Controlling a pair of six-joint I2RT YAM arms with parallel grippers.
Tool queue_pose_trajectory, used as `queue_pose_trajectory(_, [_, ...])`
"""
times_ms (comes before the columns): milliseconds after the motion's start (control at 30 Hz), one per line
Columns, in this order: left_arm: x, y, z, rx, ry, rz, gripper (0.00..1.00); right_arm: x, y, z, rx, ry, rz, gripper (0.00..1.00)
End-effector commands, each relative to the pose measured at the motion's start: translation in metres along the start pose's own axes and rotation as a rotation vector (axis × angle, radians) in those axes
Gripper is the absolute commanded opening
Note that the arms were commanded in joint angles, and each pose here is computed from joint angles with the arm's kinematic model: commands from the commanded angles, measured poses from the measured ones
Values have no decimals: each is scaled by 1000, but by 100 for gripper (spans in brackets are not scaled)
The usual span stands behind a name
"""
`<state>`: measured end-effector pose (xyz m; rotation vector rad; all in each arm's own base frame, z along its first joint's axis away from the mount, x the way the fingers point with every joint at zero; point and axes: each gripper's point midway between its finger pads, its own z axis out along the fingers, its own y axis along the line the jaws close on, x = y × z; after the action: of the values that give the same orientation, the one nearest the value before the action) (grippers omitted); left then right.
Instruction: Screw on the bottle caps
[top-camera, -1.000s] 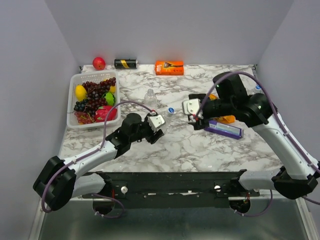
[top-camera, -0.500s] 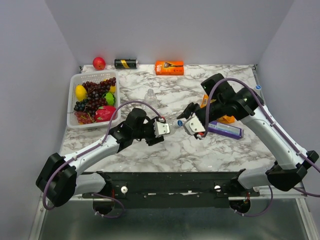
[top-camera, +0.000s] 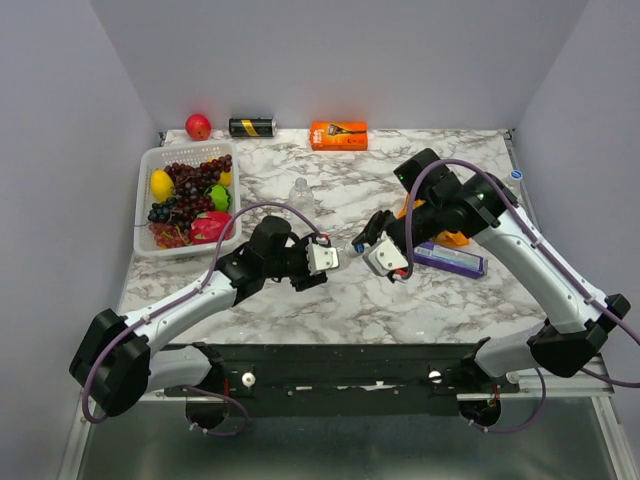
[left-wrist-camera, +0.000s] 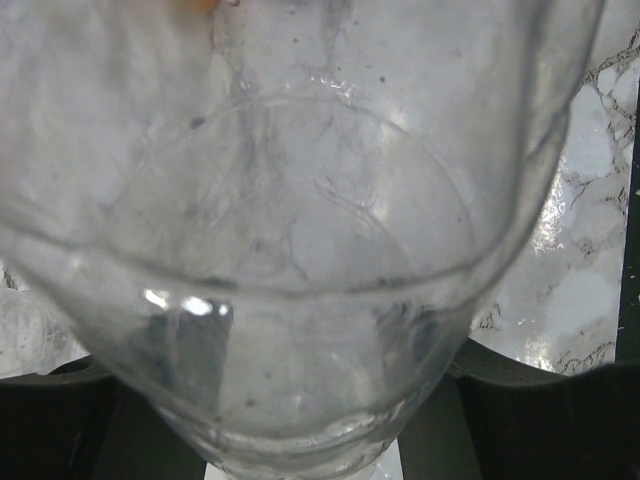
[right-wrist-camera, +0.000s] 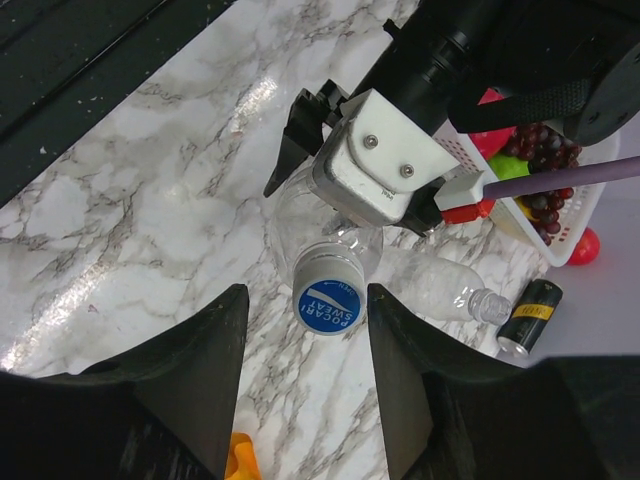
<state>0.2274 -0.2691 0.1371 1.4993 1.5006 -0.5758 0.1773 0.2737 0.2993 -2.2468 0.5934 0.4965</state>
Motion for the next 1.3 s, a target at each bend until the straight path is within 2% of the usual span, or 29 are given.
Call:
queue_pose_trajectory(0, [-18,4,-5,3,-56,48,0,-2,-8,5,4,-16,-24,58])
queue_pose_trajectory(200, [-18,3,-4,5,-56,53,0,-1,-11,9,-1,-20,-23,52])
queue_pose_trajectory(367, [-19,5,-4,-4,-60,51,0,4,-9,13,-25,-15,9,40])
queue_pose_trajectory(600, [-31,19,-10,-107,-121,39,0,23,-20,23,15,28,181,26])
queue_pose_trajectory(633, [-35,29,-12,-164,-136,34,0,28,-24,23,41,50,289,21])
queue_pose_trajectory(700, [-42,40,-18,-240,-167,-6,0,42,-38,32,81,72,438,18])
queue_pose_trajectory(733, [-47,55,-25,-341,-195,-78,0,48,-41,33,114,98,620,12])
queue_pose_trajectory(800, [-53,74,-38,-475,-217,-137,0,62,-58,39,159,128,820,7])
queue_pose_trajectory(833, [-58,80,-42,-529,-233,-181,0,66,-59,40,189,145,1023,1])
queue_pose_trajectory(867, [-53,98,-55,-664,-205,-215,0,71,-60,44,191,148,1133,0])
queue_pose_trajectory(900, [-53,105,-61,-717,-195,-232,0,64,-67,36,194,131,1223,0])
queue_pose_trajectory(933, [-57,112,-66,-775,-183,-247,0,71,-63,51,133,98,1431,0])
queue_pose_trajectory(967, [-44,121,-77,-880,-112,-276,0,69,-65,53,109,78,1539,0])
queue_pose_trajectory(1033, [-39,131,-84,-955,-48,-295,0,64,-58,61,29,37,1820,0])
queue_pose_trajectory(1100, [-22,131,-89,-997,46,-305,0,64,-51,69,-5,32,1889,0])
queue_pose_trajectory(1167, [-13,129,-88,-993,95,-287,0,64,-46,78,-61,25,1950,0])
queue_pose_trajectory(1267, [-2,124,-83,-962,153,-273,0,73,-53,73,-54,-15,1972,0])
